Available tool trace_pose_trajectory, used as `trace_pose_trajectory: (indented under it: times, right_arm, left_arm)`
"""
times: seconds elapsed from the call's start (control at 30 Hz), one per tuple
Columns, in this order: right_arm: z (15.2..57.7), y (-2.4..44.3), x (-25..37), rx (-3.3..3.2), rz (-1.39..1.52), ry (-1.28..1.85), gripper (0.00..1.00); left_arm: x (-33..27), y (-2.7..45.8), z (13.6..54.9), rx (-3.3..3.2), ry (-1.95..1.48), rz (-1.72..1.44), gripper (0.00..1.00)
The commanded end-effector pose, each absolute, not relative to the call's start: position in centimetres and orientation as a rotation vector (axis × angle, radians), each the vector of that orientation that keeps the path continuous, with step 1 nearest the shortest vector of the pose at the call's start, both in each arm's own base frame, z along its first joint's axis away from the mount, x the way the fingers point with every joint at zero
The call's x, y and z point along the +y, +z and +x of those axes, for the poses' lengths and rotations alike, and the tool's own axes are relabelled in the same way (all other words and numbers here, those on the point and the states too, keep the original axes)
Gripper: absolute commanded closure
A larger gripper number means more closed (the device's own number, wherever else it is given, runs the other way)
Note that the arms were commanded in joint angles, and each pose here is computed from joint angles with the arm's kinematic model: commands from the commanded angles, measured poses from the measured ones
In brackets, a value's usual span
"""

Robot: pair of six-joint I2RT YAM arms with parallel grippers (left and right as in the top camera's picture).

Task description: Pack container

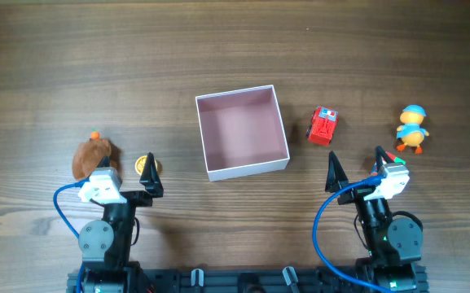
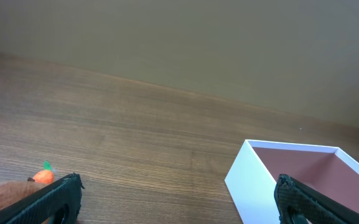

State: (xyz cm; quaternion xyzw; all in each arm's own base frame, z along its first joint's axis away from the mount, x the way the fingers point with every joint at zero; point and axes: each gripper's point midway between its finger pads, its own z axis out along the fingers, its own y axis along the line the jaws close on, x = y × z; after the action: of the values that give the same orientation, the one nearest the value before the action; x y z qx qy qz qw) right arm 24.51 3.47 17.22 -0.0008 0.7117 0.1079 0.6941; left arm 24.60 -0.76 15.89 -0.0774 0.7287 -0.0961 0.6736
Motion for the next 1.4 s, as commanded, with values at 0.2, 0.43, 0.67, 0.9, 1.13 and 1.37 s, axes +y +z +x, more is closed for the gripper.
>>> trace_pose_trajectory:
  times: [0.2,0.43,0.67,0.9,1.13,1.37]
  right_arm:
    - [24.46,17.40,3.55,1.580,-0.015,0.236,0.00]
    - [24.46,17.40,3.56,1.580,-0.016,0.236,0.00]
    - [24.46,17.40,3.56,1.580,-0.016,0.236,0.00]
    - [24.46,17.40,3.55,1.580,-0.015,0.236,0.00]
    - [24.46,17.40,3.56,1.580,-0.015,0.237,0.00]
    - [24.65,16.74,3.52,1.611,0.133,0.371,0.00]
  left_arm:
    - [-0.67,15.66,24.61,1.641,-0.221,-0.185,0.00]
    - [-0.67,15.66,24.61,1.641,-0.221,-0.185,0.00]
    - [-0.67,15.66,24.61,1.641,-0.221,-0.185,0.00]
    - [-0.67,15.66,24.61,1.641,-0.221,-0.185,0.00]
    - [-0.67,15.66,24.61,1.641,-0.221,-0.185,0.00]
    - [-0.67,15.67,24.61,1.640,-0.221,-0.185,0.00]
